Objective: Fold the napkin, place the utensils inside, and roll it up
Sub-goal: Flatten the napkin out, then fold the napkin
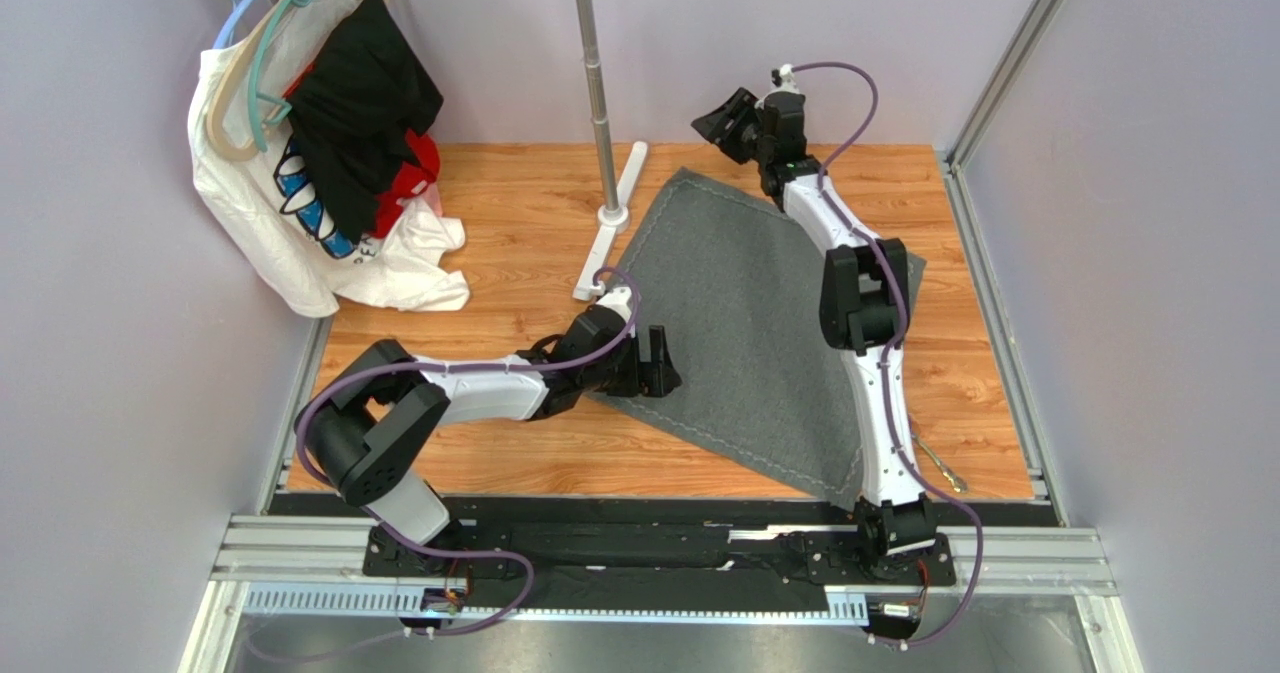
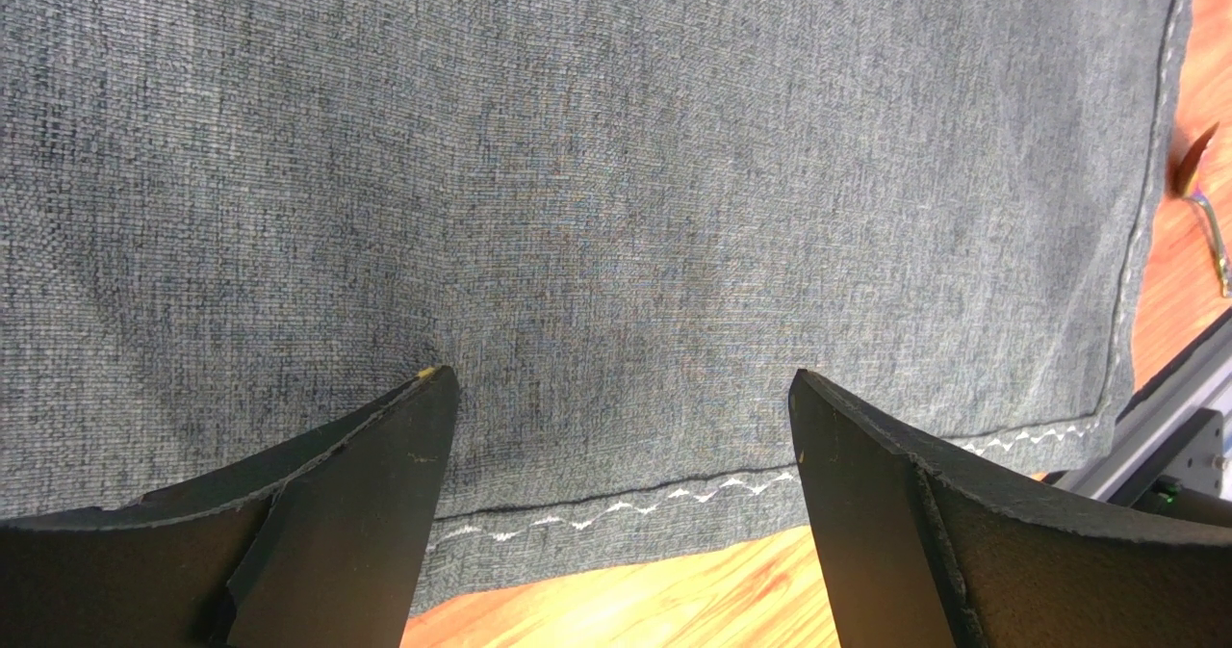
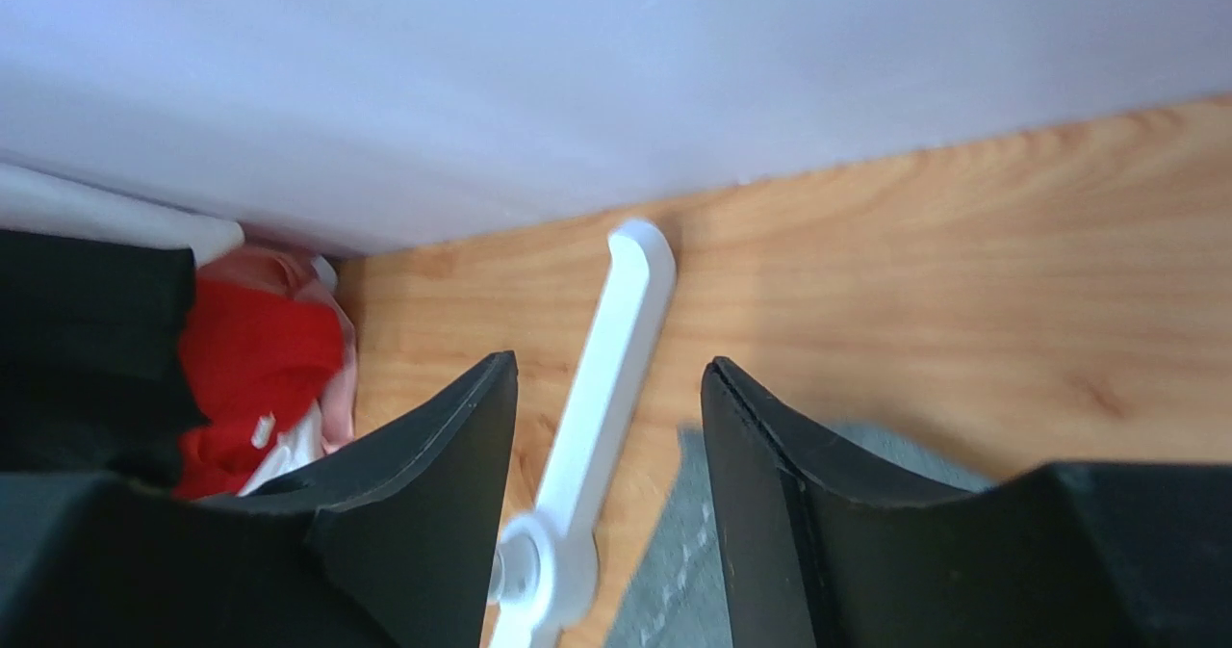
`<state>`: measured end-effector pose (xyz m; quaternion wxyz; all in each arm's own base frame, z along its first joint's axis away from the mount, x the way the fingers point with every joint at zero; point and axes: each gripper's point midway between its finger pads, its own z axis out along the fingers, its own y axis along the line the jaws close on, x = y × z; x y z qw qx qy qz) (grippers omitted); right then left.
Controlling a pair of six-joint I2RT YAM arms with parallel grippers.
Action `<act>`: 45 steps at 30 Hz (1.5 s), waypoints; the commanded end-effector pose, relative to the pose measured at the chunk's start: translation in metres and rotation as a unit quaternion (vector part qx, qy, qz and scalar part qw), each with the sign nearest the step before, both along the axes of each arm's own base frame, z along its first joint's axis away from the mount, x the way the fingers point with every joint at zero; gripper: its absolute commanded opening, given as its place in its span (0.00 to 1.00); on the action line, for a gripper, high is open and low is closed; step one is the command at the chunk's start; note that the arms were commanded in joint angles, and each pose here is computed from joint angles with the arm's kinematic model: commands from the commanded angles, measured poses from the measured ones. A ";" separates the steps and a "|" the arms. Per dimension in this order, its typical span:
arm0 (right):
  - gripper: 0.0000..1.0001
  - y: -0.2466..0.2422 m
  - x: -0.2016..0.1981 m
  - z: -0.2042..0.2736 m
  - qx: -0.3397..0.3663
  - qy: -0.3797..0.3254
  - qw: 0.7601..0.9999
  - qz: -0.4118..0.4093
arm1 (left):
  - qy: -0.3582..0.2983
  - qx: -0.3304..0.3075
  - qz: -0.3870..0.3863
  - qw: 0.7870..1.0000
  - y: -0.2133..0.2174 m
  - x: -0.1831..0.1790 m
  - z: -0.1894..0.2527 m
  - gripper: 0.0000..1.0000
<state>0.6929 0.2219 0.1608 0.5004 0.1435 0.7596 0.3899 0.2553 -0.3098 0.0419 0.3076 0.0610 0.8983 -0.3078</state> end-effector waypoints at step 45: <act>0.56 -0.238 -0.446 0.097 -0.180 0.082 0.950 -0.243 | -0.038 -0.028 -0.251 0.967 -0.176 -0.032 -0.021 0.91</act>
